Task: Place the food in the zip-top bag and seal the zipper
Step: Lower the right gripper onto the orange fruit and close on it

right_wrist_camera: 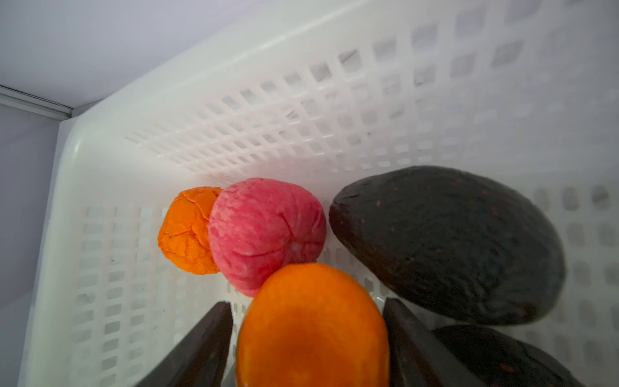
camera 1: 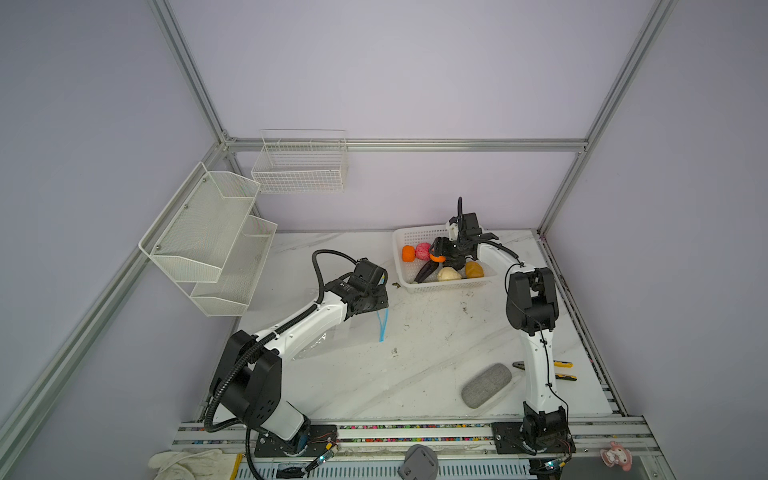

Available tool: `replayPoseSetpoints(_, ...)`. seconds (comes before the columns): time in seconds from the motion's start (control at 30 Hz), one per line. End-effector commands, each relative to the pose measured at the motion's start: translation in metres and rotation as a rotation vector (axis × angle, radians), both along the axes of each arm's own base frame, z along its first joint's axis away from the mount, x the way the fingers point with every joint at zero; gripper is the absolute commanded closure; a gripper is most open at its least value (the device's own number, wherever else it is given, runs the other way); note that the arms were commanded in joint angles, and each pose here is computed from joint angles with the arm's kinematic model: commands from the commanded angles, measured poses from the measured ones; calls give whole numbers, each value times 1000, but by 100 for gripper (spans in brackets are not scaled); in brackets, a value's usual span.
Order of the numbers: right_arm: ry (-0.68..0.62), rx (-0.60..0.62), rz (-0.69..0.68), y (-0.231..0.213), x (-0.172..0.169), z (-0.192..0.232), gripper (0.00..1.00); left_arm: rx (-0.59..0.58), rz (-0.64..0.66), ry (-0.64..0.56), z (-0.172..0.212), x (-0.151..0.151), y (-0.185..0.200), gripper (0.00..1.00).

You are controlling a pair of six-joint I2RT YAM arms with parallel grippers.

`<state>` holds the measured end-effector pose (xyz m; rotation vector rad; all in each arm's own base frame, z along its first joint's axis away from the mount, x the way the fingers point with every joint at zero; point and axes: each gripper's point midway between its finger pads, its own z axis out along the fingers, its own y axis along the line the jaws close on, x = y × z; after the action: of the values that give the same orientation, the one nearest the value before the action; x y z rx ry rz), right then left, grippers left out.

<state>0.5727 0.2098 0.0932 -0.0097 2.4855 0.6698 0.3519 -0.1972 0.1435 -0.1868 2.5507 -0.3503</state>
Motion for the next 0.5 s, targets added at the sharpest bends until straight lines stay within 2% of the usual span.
replayPoseSetpoints(0.0,-19,-63,-2,-4,-5,13,25,-23,-18,-39,10,7,-6,100)
replayPoseSetpoints(0.47,-33,-63,-35,-6,1,20,34,-24,-15,-44,12,7,-5,100)
